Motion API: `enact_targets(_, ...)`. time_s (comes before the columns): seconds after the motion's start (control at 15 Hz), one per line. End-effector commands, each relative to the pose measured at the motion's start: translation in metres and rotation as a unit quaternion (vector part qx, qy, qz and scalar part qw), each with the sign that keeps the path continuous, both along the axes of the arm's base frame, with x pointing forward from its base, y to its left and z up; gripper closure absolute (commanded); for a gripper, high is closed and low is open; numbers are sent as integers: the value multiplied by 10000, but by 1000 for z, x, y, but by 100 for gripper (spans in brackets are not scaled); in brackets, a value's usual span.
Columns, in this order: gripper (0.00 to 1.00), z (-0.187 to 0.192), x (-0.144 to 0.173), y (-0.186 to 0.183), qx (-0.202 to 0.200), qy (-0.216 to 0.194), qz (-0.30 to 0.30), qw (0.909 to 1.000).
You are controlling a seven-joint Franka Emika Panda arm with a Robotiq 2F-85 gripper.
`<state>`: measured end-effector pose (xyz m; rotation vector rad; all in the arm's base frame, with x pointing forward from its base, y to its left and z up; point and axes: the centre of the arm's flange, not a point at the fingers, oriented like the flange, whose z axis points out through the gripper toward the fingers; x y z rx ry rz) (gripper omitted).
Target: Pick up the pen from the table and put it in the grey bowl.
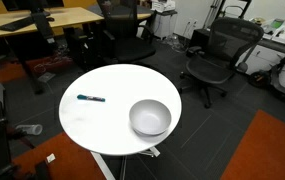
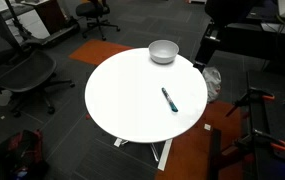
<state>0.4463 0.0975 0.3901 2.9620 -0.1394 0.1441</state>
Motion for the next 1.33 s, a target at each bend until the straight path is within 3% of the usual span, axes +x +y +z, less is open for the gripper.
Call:
enact_targets(0.0,0,0,0,0,0,0,0,10000)
enact_targets(0.67,0,-11,8,-14,82,36,-300,9995)
enact_targets(1.0,0,-29,17,-32,274,145,-913,9953)
enact_targets(1.27,0,-43,15,-33,584,78,-1517,9867)
